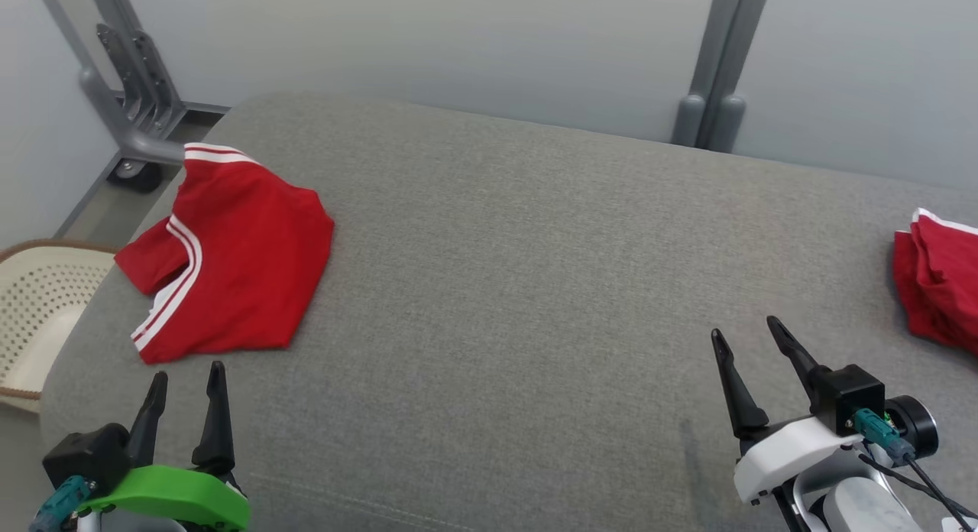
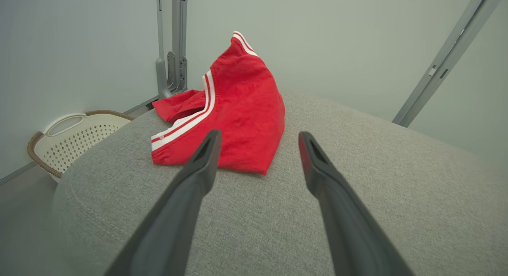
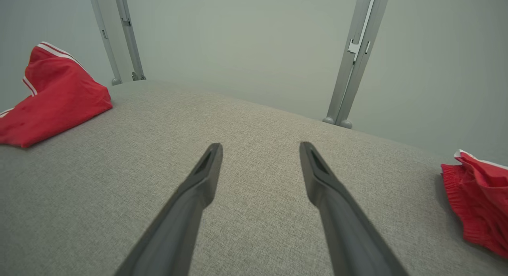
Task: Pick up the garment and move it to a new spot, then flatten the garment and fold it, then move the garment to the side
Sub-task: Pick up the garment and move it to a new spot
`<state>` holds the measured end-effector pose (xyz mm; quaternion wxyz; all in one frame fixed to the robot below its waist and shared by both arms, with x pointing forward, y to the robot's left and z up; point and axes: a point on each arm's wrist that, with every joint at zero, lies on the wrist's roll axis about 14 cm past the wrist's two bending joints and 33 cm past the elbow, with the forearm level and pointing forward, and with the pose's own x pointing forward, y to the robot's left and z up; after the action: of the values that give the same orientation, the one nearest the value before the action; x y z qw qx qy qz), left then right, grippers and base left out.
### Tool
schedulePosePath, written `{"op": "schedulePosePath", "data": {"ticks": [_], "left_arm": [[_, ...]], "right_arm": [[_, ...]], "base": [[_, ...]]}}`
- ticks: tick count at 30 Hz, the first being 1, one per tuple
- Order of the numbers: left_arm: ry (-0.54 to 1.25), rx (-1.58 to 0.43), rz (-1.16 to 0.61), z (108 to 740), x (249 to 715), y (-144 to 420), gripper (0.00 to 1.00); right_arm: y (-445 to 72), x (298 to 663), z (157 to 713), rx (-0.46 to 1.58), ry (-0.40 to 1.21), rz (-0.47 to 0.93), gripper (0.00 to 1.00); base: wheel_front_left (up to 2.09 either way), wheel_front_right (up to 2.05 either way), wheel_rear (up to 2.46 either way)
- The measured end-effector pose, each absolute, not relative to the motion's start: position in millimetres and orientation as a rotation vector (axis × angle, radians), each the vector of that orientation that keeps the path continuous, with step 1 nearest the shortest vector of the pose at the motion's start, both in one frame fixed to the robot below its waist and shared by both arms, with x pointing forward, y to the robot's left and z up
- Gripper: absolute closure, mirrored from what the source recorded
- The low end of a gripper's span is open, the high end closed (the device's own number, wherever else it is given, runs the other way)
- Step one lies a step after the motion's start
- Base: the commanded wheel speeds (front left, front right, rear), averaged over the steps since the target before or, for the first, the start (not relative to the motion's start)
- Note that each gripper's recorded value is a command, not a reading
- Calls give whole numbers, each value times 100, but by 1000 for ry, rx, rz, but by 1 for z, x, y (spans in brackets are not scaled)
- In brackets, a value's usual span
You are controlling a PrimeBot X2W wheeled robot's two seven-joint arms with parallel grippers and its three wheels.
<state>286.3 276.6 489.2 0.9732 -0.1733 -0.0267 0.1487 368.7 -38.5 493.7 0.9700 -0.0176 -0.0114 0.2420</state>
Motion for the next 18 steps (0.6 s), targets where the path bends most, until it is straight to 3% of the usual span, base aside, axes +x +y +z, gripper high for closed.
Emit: {"op": "schedulePosePath", "data": {"ticks": [18], "left_arm": [[-66, -350, 443, 481, 234, 309, 0]], "right_arm": [[12, 379, 491, -29, -13, 603, 0]], "base": [[0, 0, 0]]}}
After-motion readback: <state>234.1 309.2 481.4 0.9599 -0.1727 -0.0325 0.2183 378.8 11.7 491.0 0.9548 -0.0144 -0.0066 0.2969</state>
